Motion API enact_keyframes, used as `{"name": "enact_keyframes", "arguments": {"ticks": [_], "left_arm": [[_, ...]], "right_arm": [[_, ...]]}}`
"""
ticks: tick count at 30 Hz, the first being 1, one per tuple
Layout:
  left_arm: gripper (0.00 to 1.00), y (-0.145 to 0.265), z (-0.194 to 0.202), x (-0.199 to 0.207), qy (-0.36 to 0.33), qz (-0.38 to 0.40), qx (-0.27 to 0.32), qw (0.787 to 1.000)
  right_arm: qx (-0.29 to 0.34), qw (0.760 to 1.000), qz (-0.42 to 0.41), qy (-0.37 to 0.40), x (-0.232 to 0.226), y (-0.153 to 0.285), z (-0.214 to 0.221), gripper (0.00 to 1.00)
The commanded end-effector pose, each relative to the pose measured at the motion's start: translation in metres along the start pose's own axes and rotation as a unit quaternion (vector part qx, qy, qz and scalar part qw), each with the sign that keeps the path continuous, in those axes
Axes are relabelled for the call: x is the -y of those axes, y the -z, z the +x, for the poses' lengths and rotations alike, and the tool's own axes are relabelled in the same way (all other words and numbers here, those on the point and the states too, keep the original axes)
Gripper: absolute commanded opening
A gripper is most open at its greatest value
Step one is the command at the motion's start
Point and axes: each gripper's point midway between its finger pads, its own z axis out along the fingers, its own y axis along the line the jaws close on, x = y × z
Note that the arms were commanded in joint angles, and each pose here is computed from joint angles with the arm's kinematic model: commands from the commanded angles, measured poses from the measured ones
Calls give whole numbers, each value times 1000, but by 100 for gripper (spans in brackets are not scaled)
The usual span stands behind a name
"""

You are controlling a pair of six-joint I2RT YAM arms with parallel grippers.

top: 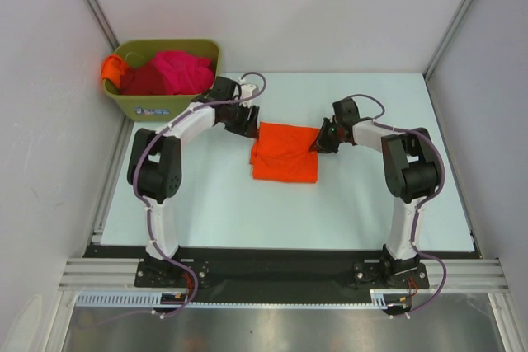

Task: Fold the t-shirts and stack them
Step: Fold the tshirt, then neatly place the folded tshirt to the corner

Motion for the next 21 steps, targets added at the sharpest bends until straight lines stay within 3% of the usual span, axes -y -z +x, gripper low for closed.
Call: {"name": "enact_keyframes", "arguments": {"ticks": [1, 4, 9, 17, 18, 19, 21], "left_arm": [[61, 35, -30, -9, -21, -28, 43, 998], [61, 55, -36, -20, -24, -42, 56, 997], [61, 85, -35, -38, -27, -70, 72, 995], [61, 107, -25, -49, -43, -96, 63, 992], [61, 109, -26, -48, -45, -96, 64, 992], [61, 110, -25, -48, -46, -96, 63, 992], [61, 111, -26, -48, -47, -97, 61, 992]], "right_arm": [[6, 1000, 1, 14, 1, -7, -11, 9], [12, 1000, 2, 19, 0, -5, -23, 1], [27, 998, 17, 49, 5, 6, -59, 0], [56, 989, 73, 111, 55, 23, -166, 0], [13, 988, 101, 117, 83, 7, -155, 0], [48, 984, 101, 135, 71, 19, -188, 0], [47, 981, 140, 130, 103, 26, -206, 0]]}}
